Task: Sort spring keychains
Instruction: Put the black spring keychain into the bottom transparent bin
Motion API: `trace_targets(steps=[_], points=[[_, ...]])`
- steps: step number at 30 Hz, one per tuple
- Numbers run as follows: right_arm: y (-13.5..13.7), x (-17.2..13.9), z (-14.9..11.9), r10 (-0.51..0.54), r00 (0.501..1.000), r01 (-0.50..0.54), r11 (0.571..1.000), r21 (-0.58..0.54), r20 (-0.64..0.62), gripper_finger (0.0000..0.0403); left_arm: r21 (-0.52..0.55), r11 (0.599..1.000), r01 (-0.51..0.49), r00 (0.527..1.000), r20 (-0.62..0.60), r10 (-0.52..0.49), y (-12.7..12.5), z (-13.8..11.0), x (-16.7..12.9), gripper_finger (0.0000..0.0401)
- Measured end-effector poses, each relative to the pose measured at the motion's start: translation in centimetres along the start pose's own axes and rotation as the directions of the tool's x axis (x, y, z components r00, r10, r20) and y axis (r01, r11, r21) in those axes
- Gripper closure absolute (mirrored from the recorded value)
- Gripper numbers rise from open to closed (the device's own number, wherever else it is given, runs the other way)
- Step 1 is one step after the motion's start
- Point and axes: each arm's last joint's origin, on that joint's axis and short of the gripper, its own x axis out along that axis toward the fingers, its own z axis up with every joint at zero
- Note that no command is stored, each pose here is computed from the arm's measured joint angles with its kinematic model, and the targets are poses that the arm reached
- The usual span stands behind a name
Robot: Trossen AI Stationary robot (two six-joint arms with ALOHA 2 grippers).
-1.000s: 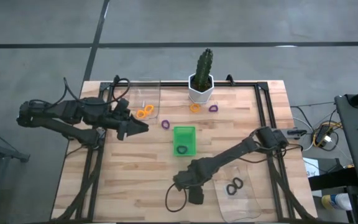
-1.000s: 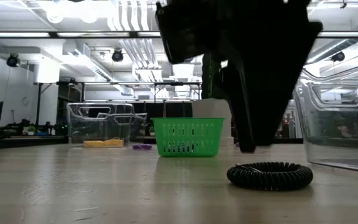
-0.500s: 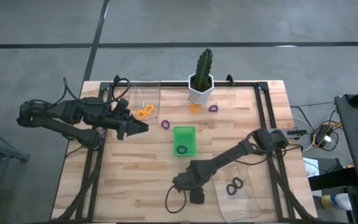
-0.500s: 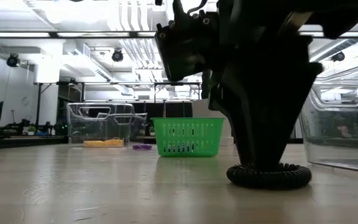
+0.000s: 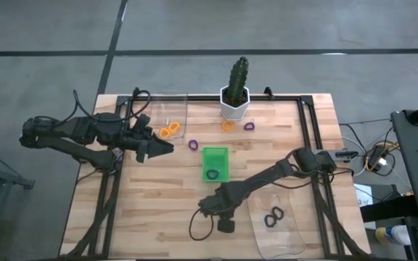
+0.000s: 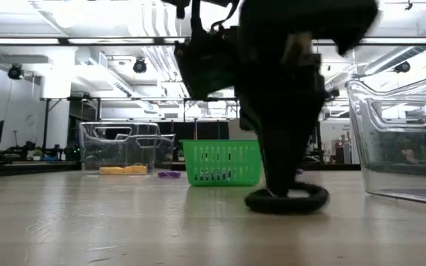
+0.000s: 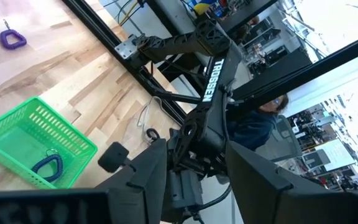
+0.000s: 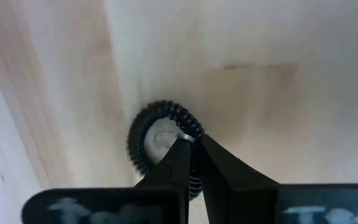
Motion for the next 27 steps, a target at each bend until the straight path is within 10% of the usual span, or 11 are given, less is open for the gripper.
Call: trace_targets(steps=[10, 15, 27], points=[[2.0, -10.0, -0.7, 0.047, 0.997, -0.052, 0.996, 0.077, 0.066, 0.0394, 0.006, 1.000, -0.004, 1.000, 0.005, 0.004, 0.0, 0.0, 0.1, 0.0243], [3.0, -14.8, -3.2, 0.052, 0.998, -0.037, 0.954, 0.297, -0.044, 0.0391, 0.006, 1.000, -0.005, 1.000, 0.005, 0.005, 0.0, 0.0, 0.1, 0.0243], [7.5, -15.2, -9.5, -0.105, 0.990, 0.132, 0.917, 0.376, -0.091, 0.0390, 0.015, 1.000, -0.020, 1.000, -0.007, 0.020, 0.3, -0.2, 0.6, 0.0243]])
